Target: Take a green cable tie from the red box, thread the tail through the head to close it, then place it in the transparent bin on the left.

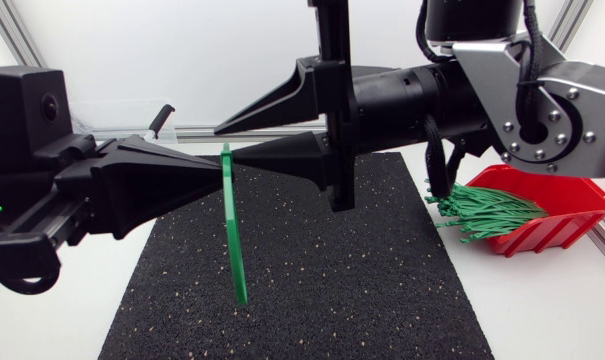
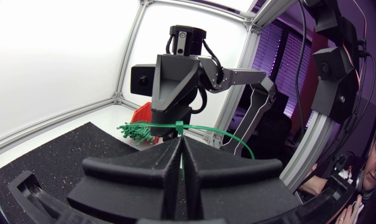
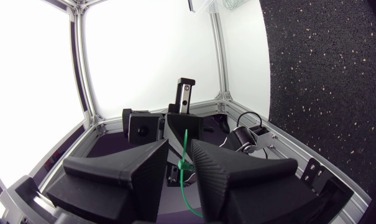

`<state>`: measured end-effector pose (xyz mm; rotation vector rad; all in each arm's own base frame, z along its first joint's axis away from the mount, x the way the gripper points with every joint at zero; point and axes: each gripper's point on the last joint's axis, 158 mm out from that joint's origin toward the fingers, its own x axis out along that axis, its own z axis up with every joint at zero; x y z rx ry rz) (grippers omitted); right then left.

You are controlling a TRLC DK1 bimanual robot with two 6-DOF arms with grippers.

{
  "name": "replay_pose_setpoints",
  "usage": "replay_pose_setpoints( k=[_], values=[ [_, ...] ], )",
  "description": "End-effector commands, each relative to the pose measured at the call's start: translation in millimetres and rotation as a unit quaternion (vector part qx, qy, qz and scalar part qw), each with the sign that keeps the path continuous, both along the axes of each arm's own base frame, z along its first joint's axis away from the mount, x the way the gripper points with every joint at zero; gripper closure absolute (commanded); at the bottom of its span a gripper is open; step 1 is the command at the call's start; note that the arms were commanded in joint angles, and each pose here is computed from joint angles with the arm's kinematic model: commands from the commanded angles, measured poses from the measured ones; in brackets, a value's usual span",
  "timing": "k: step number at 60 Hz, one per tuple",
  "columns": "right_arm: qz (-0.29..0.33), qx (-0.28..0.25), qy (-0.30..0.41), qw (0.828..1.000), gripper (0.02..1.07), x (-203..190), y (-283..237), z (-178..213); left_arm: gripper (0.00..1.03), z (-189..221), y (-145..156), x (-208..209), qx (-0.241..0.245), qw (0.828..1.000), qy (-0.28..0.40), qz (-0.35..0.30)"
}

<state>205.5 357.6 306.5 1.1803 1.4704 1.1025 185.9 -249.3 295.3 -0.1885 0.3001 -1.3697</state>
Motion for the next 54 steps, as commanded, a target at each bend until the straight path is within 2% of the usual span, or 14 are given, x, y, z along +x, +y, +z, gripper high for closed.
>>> replay_pose_setpoints(
  k=[1, 5, 9, 13, 25, 33, 45, 54],
  values=[
    [-0.003, 0.000, 0.011, 1.000, 0.83, 2, 2, 4, 1.00, 8, -3, -2, -0.002, 1.000, -0.019, -0.009],
    [-0.007, 0.000, 0.010, 1.000, 0.90, 4, 1, 3, 1.00, 8, -3, -2, -0.002, 1.000, -0.018, -0.010],
    [-0.010, -0.001, 0.010, 1.000, 0.93, 6, 0, 2, 1.00, 8, -3, -2, -0.002, 1.000, -0.018, -0.010],
    [-0.015, -0.001, 0.012, 1.000, 1.01, 9, -2, 1, 1.00, 8, -3, -3, -0.002, 1.000, -0.018, -0.011],
    [-0.018, -0.002, 0.014, 1.000, 1.01, 8, -3, 1, 1.00, 9, -4, -6, -0.002, 1.000, -0.014, -0.015],
    [-0.022, -0.006, 0.020, 1.000, 1.01, 12, -1, -3, 1.00, 11, -5, -6, -0.009, 1.000, 0.014, -0.012],
    [-0.044, -0.036, 0.055, 0.997, 1.01, 31, 9, -35, 1.00, 28, -2, -14, -0.032, 0.997, 0.062, -0.008],
    [-0.052, -0.045, 0.062, 0.996, 1.01, 35, 9, -42, 1.00, 32, -1, -10, -0.041, 0.995, 0.093, 0.000]
  ],
)
